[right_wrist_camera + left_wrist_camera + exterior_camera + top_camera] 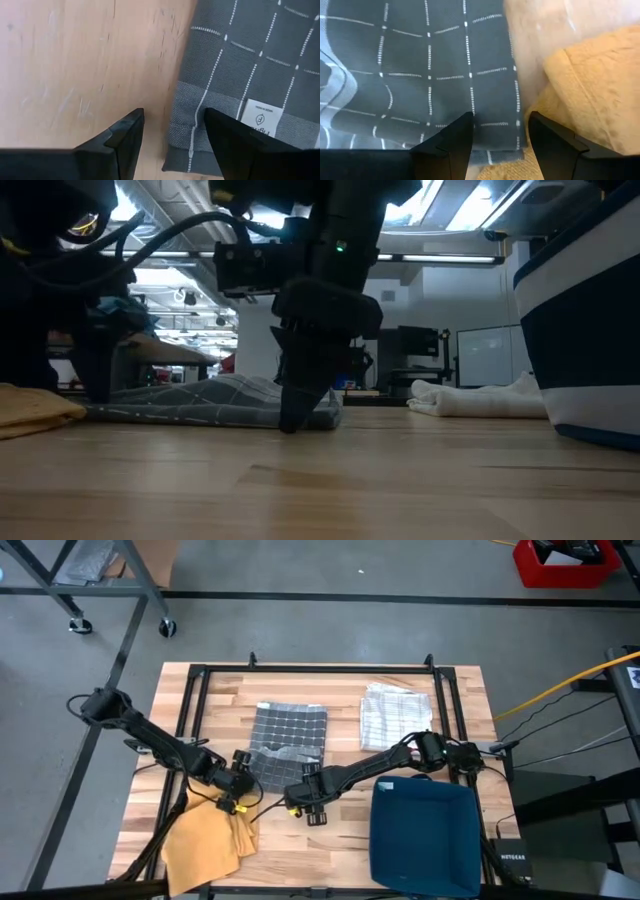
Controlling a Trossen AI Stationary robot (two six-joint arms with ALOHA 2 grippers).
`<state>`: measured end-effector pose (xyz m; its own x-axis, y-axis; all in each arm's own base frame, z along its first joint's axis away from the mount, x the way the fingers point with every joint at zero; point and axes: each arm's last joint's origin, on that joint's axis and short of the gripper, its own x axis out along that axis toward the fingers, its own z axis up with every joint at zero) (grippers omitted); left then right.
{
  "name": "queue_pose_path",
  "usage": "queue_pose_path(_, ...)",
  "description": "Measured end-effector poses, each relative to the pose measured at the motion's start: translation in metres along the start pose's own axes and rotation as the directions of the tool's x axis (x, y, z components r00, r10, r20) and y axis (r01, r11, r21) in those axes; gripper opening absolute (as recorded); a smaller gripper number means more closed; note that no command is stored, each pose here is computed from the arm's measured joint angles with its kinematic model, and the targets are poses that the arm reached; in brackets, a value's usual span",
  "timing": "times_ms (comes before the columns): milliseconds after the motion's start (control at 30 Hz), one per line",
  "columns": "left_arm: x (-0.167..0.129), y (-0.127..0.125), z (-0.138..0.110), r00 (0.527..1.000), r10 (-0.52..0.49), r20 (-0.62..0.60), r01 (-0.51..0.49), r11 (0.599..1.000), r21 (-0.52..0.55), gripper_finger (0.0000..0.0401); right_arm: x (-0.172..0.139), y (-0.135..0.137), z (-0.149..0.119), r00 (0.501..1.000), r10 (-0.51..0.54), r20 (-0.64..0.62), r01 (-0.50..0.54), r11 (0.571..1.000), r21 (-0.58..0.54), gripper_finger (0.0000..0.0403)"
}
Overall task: Fold towel
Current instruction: Fold the gray towel
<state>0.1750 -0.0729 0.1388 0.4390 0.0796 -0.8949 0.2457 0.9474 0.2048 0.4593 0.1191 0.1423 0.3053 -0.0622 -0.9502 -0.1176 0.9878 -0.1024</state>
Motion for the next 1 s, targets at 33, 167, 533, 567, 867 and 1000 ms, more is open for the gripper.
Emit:
queue_pose_path(33, 0.002, 0.000, 0.000, 1.000, 0.011, -0.004, -0.011, 1.000, -0.002, 0.0180, 0.000, 0.000, 0.000, 1.000, -0.003, 0.000, 0.003, 1.000, 0.000, 0.0215)
queue_pose_path(167, 0.005, 0.000, 0.001, 0.999, 0.051, -0.003, -0.051, 0.998, -0.033, 0.0178, 0.002, 0.000, 0.000, 1.000, -0.008, -0.005, 0.008, 1.000, -0.001, 0.0214)
queue_pose_path(533, 0.004, 0.000, 0.003, 0.998, 0.060, 0.019, -0.058, 0.992, -0.115, 0.0047, 0.003, 0.001, -0.001, 1.000, 0.026, -0.011, -0.026, 1.000, -0.002, 0.0059)
queue_pose_path(567, 0.003, 0.000, 0.003, 0.998, 0.060, 0.019, -0.057, 0.990, -0.127, 0.0032, 0.003, 0.001, -0.001, 1.000, 0.029, -0.012, -0.029, 1.000, -0.002, 0.0037)
queue_pose_path(867, -0.001, -0.003, 0.008, 0.999, 0.032, 0.038, -0.025, 0.985, -0.170, 0.0007, -0.011, 0.006, 0.002, 0.996, 0.053, -0.073, -0.051, 0.998, 0.029, 0.0022)
queue_pose_path(1000, -0.013, -0.005, 0.022, 0.999, 0.020, 0.042, -0.013, 0.989, -0.149, 0.0006, -0.027, 0.011, 0.008, 0.993, 0.084, -0.086, -0.081, 0.996, 0.031, 0.0009)
